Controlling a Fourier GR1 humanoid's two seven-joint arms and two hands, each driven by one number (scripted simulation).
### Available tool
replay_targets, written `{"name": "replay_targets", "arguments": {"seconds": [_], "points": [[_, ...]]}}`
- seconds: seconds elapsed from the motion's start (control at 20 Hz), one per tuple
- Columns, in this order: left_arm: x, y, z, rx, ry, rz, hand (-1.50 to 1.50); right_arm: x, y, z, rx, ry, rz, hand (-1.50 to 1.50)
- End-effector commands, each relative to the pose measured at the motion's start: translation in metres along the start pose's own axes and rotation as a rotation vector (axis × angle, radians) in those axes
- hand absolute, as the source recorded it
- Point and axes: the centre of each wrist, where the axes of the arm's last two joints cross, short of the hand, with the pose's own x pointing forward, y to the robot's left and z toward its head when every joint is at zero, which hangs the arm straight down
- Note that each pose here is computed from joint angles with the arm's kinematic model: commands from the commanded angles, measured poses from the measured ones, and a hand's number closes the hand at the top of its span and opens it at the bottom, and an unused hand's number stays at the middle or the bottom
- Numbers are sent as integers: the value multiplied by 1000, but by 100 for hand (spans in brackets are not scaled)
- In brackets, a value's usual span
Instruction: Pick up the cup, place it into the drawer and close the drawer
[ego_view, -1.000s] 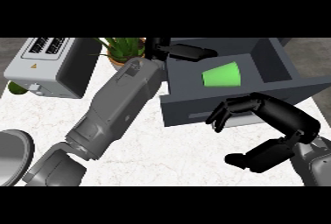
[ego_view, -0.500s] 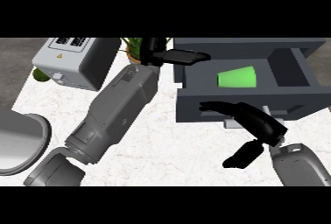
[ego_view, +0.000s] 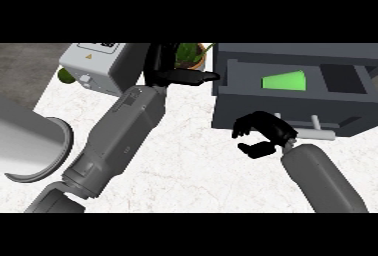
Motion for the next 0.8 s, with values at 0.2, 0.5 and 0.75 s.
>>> {"name": "replay_targets", "arguments": {"seconds": [0.2,0.5,0.75], "points": [[19,50,2,5,10,2,-150,-41,-42,-10,-183,-25,-42,150],[1,57,25,-19,22,24,-150,-23,-123,-13,-369,-21,-91,150],[2,69,31,-38,30,19,-150,-20,-159,1,-440,-5,-119,150]]}}
